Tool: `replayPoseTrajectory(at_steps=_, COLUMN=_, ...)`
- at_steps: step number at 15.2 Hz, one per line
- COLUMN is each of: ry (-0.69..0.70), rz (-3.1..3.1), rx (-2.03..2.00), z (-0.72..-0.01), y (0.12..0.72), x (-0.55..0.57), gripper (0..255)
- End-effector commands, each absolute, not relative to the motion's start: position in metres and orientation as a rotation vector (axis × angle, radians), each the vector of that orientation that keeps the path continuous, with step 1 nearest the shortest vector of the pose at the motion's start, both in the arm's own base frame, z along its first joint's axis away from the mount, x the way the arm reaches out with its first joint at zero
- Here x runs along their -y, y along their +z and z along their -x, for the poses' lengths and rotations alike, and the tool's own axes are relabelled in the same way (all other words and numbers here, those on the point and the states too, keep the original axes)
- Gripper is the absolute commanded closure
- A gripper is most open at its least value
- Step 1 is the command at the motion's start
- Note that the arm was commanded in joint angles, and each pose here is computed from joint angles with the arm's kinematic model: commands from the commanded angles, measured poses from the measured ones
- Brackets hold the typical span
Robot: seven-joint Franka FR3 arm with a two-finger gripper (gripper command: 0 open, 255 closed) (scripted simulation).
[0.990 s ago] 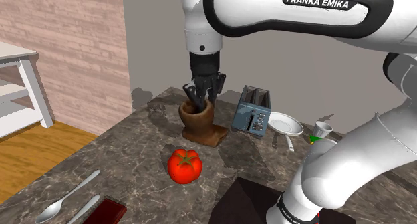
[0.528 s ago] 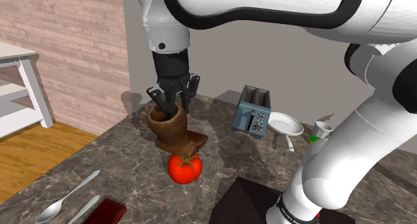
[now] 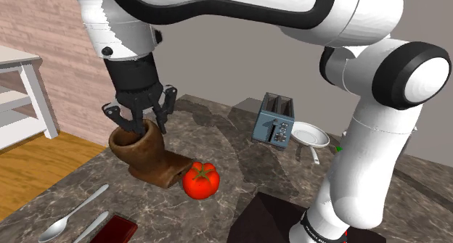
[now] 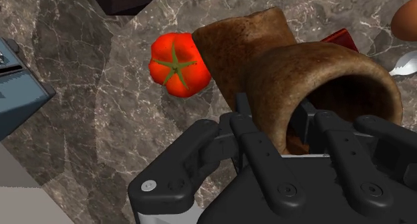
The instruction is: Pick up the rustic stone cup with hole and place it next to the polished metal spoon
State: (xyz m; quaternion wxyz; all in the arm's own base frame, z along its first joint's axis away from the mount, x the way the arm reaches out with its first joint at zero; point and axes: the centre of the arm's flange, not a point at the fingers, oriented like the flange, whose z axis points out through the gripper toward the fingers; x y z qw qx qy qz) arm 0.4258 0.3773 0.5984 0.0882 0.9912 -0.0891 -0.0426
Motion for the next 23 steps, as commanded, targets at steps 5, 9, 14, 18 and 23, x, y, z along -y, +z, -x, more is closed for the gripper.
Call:
replayPoseTrajectory(at_steps=5, ry=-0.126, rz=-2.951, rx=0.269, z=-0.43, y=0.57, x=-0.383, gripper=255)
replayPoseTrajectory(at_steps=9, ry=-0.126, rz=-2.951, rx=0.269, z=-0.43, y=0.549, x=-0.383, gripper=255)
replayPoseTrajectory(at_steps=14, ry=-0.126, rz=-2.951, rx=0.269, z=-0.43, y=0.523, x=-0.383, gripper=255)
replayPoseTrajectory(at_steps=18, ry=-0.126, rz=-2.951, rx=0.269, z=-0.43, y=0.502, x=-0.383, gripper=255)
replayPoseTrajectory(at_steps=23, ry=-0.126, rz=-2.951, rx=0.269, z=-0.43, y=0.475, x=-0.383, gripper=255)
